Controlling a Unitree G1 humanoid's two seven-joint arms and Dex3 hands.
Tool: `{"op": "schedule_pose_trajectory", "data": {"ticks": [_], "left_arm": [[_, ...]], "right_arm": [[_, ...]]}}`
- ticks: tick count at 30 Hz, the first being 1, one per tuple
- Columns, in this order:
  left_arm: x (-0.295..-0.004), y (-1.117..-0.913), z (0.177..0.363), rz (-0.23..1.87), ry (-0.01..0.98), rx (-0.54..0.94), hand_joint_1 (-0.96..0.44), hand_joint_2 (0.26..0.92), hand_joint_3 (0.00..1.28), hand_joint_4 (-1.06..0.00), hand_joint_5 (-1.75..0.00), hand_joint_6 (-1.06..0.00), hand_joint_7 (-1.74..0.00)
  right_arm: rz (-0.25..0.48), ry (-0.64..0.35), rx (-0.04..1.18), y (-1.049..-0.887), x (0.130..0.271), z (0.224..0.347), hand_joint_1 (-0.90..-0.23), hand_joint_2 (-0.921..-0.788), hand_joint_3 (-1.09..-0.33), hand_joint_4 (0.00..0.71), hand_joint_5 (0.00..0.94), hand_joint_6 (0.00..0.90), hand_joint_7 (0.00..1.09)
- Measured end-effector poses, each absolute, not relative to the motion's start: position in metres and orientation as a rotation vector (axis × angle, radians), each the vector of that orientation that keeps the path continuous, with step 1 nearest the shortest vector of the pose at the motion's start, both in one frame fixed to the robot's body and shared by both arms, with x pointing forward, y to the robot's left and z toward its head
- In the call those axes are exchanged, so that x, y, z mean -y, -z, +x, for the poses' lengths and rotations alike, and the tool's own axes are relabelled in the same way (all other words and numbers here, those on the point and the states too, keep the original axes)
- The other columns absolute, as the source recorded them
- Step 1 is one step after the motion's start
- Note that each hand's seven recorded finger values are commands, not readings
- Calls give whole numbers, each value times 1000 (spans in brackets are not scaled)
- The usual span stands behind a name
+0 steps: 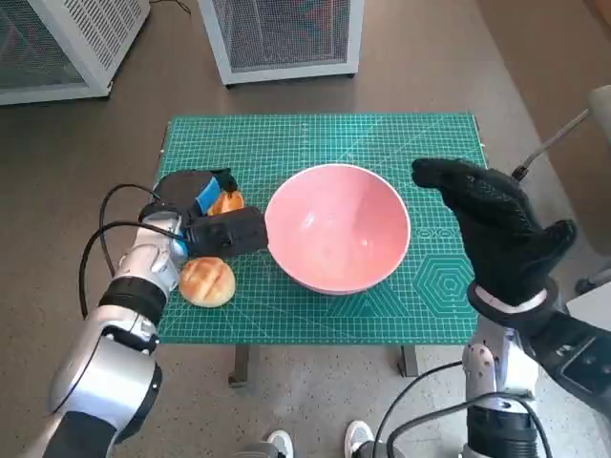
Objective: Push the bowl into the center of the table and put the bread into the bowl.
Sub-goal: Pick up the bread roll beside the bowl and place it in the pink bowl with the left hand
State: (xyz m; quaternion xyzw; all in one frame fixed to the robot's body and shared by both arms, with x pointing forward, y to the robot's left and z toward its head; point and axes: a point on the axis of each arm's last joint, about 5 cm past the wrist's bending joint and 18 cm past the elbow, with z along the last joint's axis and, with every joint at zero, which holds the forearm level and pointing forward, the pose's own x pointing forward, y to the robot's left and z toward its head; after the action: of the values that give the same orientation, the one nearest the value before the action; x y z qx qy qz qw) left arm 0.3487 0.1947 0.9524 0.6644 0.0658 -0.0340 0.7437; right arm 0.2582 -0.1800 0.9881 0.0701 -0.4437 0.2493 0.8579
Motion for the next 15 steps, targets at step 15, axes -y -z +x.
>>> {"op": "schedule_pose_trajectory", "data": {"ticks": [15], "left_arm": [[-197,-955,349,1434,68,-154,0,920,79,-670,-1248,-628,-1098]], "right_arm": [[146,-532,919,-985,180,260,-410,-921,-448,383,0,107,684]]}}
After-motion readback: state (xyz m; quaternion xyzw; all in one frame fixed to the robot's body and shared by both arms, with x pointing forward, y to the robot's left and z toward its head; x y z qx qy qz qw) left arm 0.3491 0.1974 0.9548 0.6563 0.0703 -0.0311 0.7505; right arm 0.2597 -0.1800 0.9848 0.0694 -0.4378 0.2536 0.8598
